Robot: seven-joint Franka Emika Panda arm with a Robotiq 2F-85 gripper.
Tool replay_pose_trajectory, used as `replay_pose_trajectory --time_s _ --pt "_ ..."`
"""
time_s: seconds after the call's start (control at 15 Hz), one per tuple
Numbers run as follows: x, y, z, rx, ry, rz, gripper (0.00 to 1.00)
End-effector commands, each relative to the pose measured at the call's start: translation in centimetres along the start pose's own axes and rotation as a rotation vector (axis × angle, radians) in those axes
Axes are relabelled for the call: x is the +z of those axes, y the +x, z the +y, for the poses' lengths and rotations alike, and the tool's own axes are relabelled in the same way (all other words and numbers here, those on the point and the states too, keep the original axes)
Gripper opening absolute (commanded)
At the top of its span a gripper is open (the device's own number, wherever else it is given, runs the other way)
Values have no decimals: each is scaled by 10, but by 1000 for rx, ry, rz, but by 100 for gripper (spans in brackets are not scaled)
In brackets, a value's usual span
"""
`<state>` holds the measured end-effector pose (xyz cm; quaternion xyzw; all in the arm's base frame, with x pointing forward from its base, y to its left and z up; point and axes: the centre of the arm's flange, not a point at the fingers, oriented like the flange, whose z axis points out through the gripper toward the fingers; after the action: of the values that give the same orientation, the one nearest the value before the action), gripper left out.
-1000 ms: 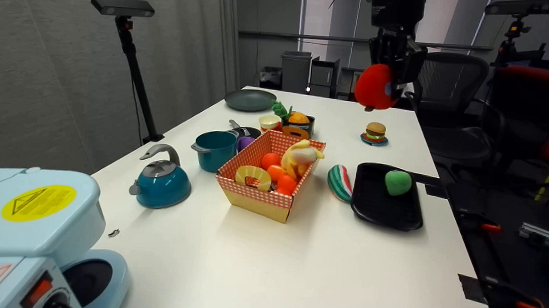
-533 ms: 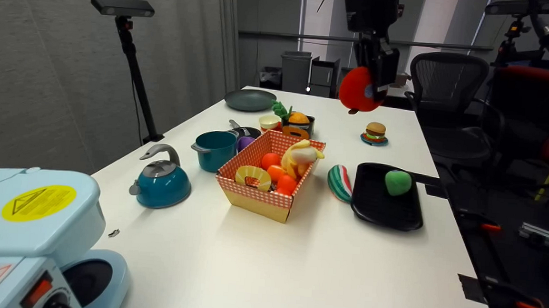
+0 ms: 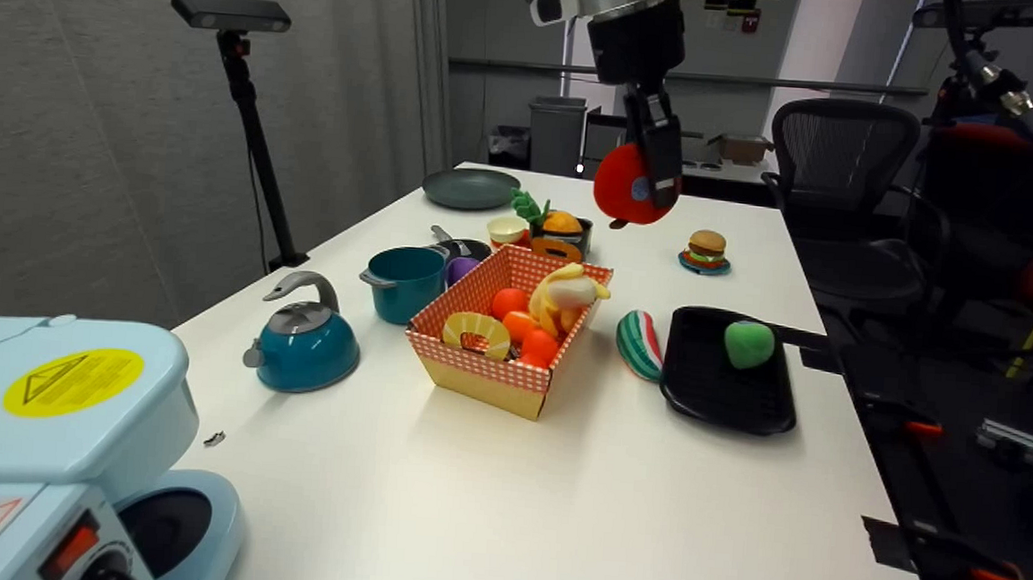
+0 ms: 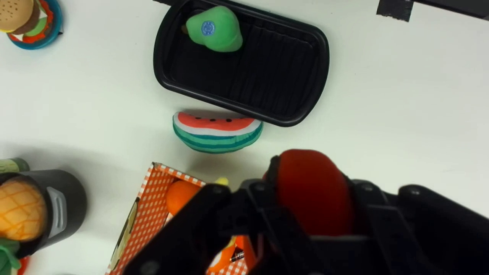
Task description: Take the orange plush toy from the tray and put it in the box
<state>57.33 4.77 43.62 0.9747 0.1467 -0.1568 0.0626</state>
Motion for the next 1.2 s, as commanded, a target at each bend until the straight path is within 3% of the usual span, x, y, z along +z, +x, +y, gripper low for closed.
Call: replay_pose_trajectory --time_s 0.0,0.4,0.93,1.0,1.13 --pt "-11 31 -2 17 -38 45 7" --pt "-11 63 4 18 -123 152 7" --pt "-5 75 9 30 -184 191 7" --pt "-5 74 9 27 -185 191 52" --pt "-6 72 9 25 -184 193 60"
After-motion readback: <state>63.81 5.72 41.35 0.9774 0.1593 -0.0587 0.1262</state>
